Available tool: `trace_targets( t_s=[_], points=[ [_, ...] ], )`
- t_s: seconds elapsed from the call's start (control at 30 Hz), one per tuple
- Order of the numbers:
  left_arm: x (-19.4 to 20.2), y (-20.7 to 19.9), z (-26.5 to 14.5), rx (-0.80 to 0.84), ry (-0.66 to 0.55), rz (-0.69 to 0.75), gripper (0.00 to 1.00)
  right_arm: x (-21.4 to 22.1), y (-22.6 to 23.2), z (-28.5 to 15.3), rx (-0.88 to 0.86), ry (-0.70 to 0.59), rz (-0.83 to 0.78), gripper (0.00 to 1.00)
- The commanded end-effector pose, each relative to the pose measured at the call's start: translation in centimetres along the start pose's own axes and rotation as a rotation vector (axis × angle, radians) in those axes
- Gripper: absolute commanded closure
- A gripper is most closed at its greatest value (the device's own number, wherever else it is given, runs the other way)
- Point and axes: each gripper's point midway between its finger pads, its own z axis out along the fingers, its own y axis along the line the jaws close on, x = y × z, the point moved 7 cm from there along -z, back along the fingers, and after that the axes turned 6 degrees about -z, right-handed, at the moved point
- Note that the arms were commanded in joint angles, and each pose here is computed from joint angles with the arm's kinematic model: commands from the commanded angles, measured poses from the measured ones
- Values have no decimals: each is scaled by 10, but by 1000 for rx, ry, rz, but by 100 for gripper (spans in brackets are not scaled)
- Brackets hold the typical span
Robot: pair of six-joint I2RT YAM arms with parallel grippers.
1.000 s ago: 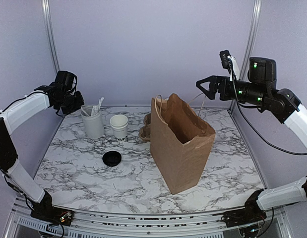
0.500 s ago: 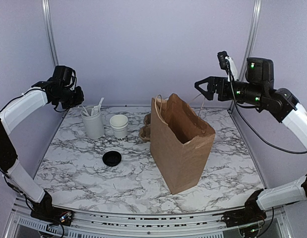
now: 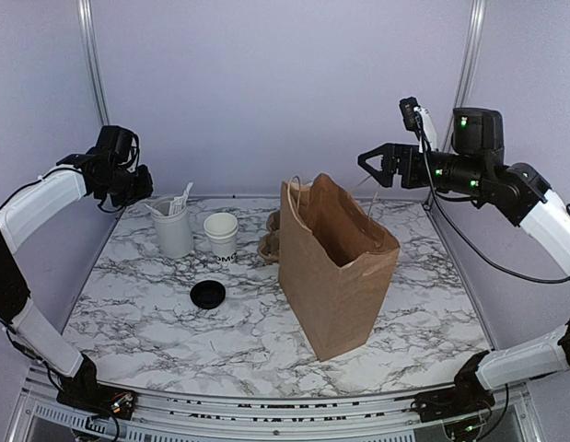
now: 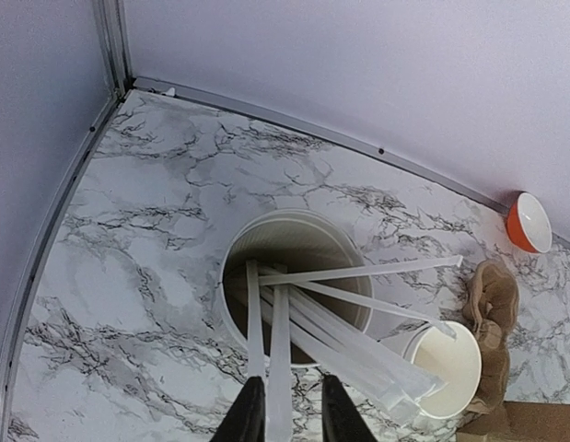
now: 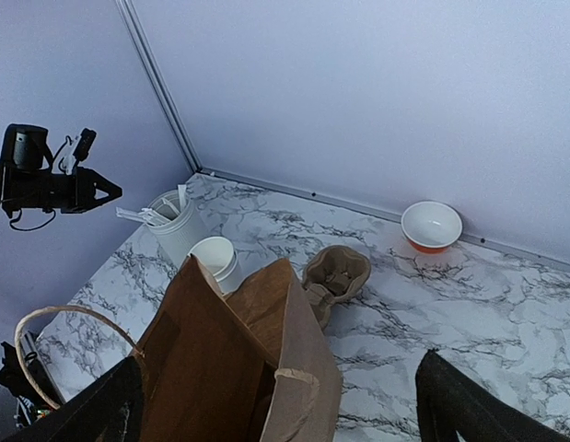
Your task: Pack the takeout coffee
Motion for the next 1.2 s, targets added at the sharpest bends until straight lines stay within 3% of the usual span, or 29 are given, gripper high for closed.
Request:
trace_targets(
  t_s=[0.0,0.57,1.17],
  points=[
    [9,16,-5,-46,11,-55,74,-11,0,-2,-10,-34,11,0],
    [7,22,14,-8,29,-165,79,-11,0,-5,-6,-35,9,0],
    [11,21,16,18,49,-176,85,-11,0,-5,-10,-35,15,0]
  ],
)
